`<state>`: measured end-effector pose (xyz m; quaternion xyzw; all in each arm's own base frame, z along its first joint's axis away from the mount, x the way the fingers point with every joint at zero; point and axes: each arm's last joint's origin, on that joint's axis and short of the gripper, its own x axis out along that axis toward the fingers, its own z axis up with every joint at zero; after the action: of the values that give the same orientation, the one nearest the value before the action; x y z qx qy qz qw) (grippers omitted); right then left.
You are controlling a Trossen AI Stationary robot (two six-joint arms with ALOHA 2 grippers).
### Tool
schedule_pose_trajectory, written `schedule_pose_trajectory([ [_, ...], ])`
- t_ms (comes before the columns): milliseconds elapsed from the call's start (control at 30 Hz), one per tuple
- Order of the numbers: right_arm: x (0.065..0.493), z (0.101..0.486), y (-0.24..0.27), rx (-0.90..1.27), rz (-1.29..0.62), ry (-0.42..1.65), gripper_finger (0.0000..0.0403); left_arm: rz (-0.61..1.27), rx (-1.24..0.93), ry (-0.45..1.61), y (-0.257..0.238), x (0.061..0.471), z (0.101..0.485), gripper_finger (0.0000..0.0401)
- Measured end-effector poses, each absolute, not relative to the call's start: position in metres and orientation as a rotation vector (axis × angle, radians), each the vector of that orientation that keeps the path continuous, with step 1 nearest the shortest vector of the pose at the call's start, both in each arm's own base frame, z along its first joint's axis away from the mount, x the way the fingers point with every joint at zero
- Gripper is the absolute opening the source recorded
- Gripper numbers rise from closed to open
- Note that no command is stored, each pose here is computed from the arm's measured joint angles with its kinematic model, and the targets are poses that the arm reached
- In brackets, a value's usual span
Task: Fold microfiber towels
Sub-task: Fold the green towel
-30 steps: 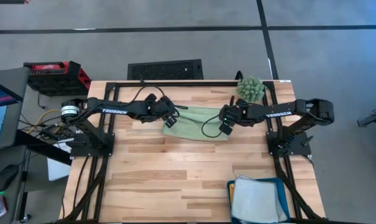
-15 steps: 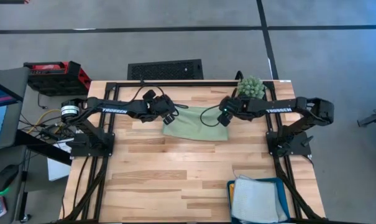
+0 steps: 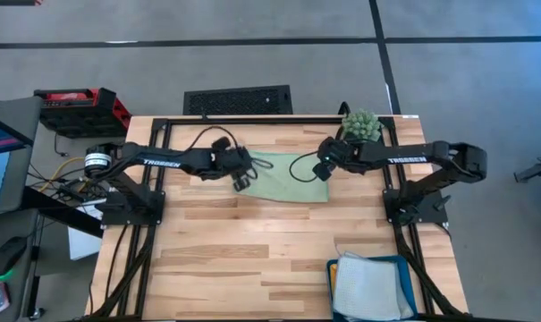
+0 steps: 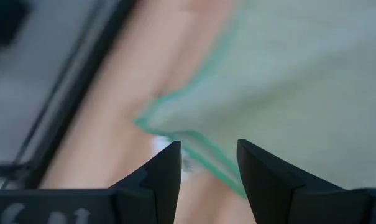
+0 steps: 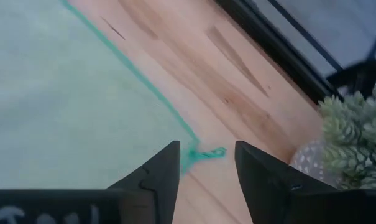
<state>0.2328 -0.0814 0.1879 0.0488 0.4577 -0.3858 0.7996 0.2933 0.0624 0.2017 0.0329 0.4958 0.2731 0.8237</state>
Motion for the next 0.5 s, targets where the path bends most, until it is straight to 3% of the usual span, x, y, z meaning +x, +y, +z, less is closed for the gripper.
schedule_pose_trajectory([
  [233, 0.235, 0.207, -0.048, 0.089, -0.655, 0.895, 0.0180, 0.212, 0.137, 1.175, 0.026, 0.292, 0.192, 0.0149],
  [500, 0.239, 0.210, -0.013, 0.041, -0.509, 0.865, 0.0178, 0.201, 0.255, 1.269, 0.018, 0.303, 0.158, 0.0149],
])
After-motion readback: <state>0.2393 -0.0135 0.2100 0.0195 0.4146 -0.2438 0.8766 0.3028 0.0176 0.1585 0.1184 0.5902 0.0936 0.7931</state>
